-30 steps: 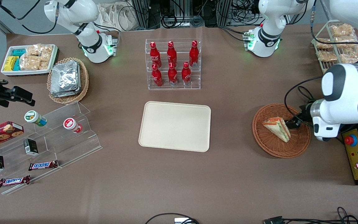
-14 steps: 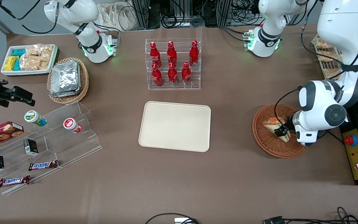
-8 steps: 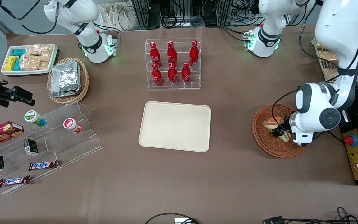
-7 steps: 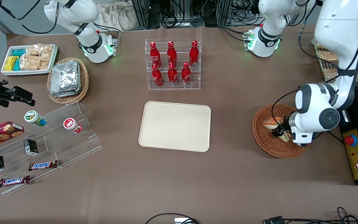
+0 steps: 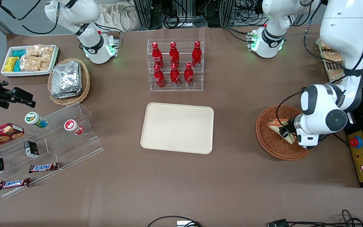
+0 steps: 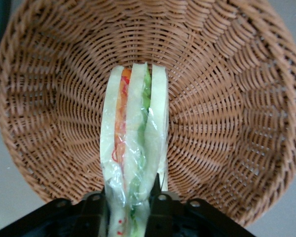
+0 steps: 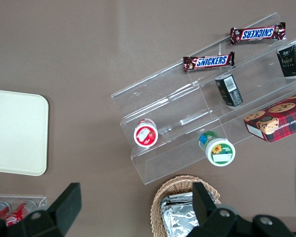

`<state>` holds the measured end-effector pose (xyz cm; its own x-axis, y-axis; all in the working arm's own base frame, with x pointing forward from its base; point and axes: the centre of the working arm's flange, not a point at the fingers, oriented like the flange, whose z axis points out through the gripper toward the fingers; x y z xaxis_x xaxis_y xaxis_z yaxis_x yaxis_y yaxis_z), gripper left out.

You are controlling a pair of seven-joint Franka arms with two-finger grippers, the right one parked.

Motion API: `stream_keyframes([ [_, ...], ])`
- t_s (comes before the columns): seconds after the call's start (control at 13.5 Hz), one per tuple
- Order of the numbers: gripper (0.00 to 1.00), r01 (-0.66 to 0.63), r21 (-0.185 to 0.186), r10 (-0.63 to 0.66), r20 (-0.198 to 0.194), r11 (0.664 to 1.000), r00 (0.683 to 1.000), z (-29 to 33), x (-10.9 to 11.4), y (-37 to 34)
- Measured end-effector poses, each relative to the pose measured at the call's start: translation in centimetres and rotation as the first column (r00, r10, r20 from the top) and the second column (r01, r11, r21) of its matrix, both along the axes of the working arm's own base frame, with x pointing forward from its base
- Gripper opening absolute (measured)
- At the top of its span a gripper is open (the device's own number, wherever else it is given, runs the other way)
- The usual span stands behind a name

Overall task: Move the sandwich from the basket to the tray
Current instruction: 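Close the left gripper on the sandwich and lift it, then carry the held sandwich from the basket over the cream tray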

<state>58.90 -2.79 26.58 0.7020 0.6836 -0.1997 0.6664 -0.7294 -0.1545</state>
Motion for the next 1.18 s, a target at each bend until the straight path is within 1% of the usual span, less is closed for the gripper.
stream_keyframes([
  [0.07, 0.2, 0.002, 0.0, -0.002, -0.007, 1.0, 1.0, 1.6, 0.4, -0.1],
  [0.22, 0.19, 0.025, -0.005, -0.025, -0.003, 1.0, 1.0, 6.4, 1.3, -1.2],
  [0.3, 0.19, 0.047, -0.01, -0.047, 0.014, 0.999, 0.999, 9.0, 1.6, -2.5],
  [0.44, 0.19, 0.112, -0.024, -0.11, 0.062, 0.993, 0.992, 13.2, 1.7, -5.6],
  [0.59, 0.15, 0.199, -0.04, -0.195, 0.092, 0.979, 0.976, 15.3, 1.5, -8.2],
  [0.66, 0.15, 0.245, -0.049, -0.24, 0.1, 0.968, 0.966, 15.7, 1.4, -9.2],
  [0.81, 0.15, 0.345, -0.068, -0.336, 0.112, 0.936, 0.935, 16.0, 0.9, -11.6],
  [1.03, 0.15, 0.472, -0.09, -0.458, 0.141, 0.877, 0.878, 16.7, 0.2, -16.3],
  [1.11, 0.15, 0.507, -0.084, -0.492, 0.15, 0.858, 0.858, 17.0, 0.1, -18.0],
  [1.18, 0.15, 0.545, -0.064, -0.532, 0.154, 0.836, 0.833, 17.0, -0.1, -19.9],
])
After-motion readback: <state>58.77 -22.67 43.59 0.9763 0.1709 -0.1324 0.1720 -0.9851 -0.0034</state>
